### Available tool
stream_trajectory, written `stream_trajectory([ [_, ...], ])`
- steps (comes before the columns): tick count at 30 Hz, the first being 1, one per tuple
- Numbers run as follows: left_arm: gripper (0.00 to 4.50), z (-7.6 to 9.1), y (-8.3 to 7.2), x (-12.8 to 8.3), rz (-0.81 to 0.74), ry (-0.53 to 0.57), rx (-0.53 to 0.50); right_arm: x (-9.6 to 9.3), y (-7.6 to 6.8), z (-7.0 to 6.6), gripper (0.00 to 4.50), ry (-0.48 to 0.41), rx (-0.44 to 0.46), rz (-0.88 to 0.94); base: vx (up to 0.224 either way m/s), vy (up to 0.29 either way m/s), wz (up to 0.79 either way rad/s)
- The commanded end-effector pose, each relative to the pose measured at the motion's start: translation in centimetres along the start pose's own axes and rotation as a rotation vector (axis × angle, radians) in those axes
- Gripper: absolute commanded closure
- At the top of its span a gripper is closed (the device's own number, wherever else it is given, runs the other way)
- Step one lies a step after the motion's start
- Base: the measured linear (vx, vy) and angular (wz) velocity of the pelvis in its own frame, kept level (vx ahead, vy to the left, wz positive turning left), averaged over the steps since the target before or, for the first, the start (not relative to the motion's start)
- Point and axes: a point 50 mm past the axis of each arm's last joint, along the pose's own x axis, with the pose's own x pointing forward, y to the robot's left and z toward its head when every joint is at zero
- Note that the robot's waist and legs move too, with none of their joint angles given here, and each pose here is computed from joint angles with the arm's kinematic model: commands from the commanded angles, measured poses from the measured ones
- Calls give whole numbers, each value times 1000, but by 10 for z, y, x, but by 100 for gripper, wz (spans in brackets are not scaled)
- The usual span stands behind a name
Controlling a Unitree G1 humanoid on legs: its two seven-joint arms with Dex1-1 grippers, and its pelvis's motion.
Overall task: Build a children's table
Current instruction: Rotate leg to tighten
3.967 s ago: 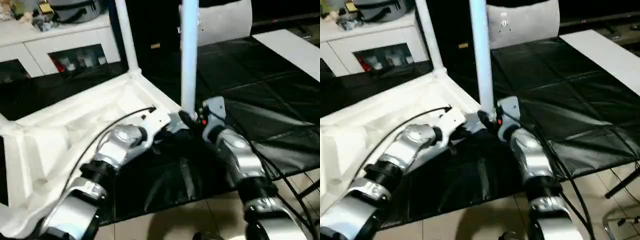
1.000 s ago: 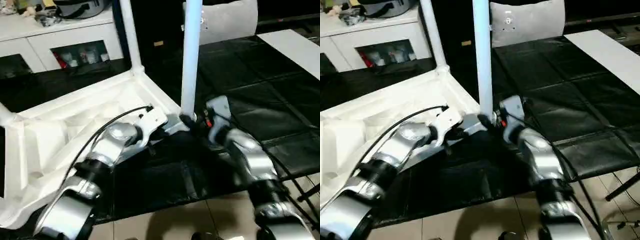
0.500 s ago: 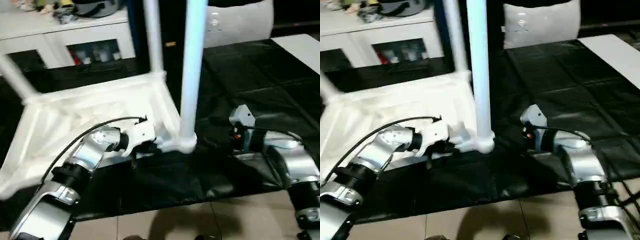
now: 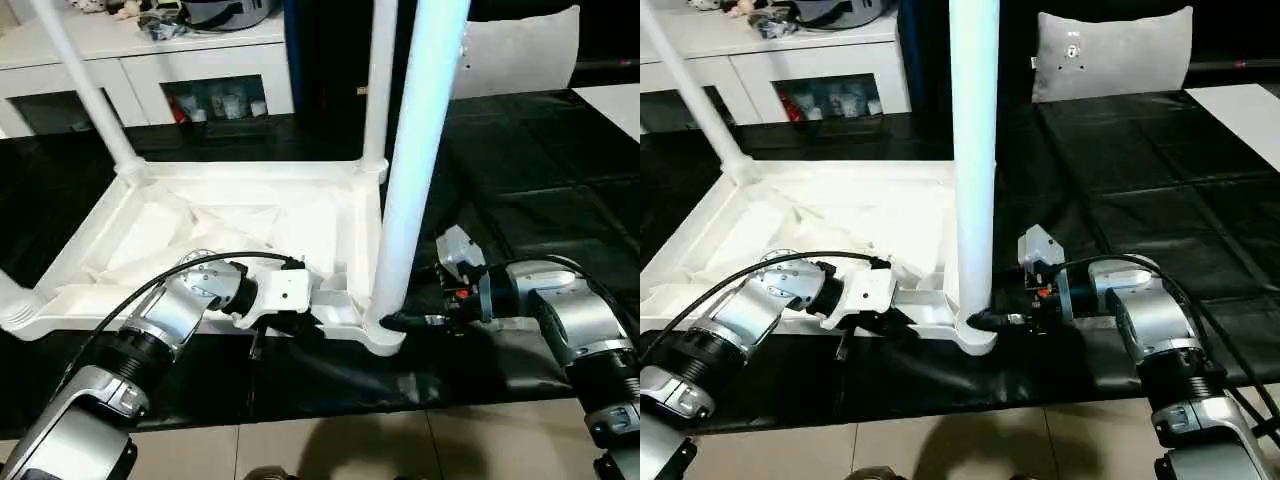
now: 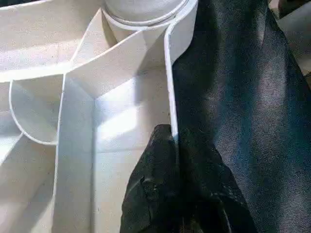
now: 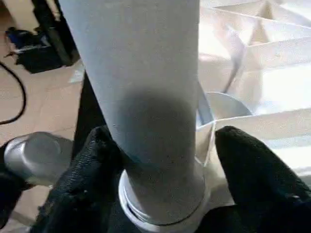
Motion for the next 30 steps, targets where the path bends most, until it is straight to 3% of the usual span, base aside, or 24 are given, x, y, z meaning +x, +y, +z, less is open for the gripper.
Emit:
stream_trajectory([
  [1, 450, 4, -9, 7, -104, 18, 61, 3, -2, 7, 153, 5, -16, 21, 0, 0, 0],
  [12, 450, 3, -8, 8, -90, 15, 32, 14, 5, 8, 245, -23, 5, 88, 0, 0, 0],
  [18, 450, 6, 0, 9, -10, -22, -45, 22, 8, 7, 254, -69, 4, 42, 0, 0, 0],
  [23, 450, 9, 16, 13, 147, -42, -189, 36, -10, 2, 255, -71, 109, -248, 0, 0, 0],
  [24, 450, 12, 25, 16, 236, -42, -260, 45, -21, 3, 255, -87, 194, -416, 0, 0, 0],
  [25, 450, 13, 29, 17, 272, -32, -292, 49, -25, 4, 255, -89, 215, -477, 0, 0, 0],
  [30, 450, 18, 46, 25, 437, -7, -363, 71, -37, 13, 255, -87, 284, -686, 0, 0, 0],
])
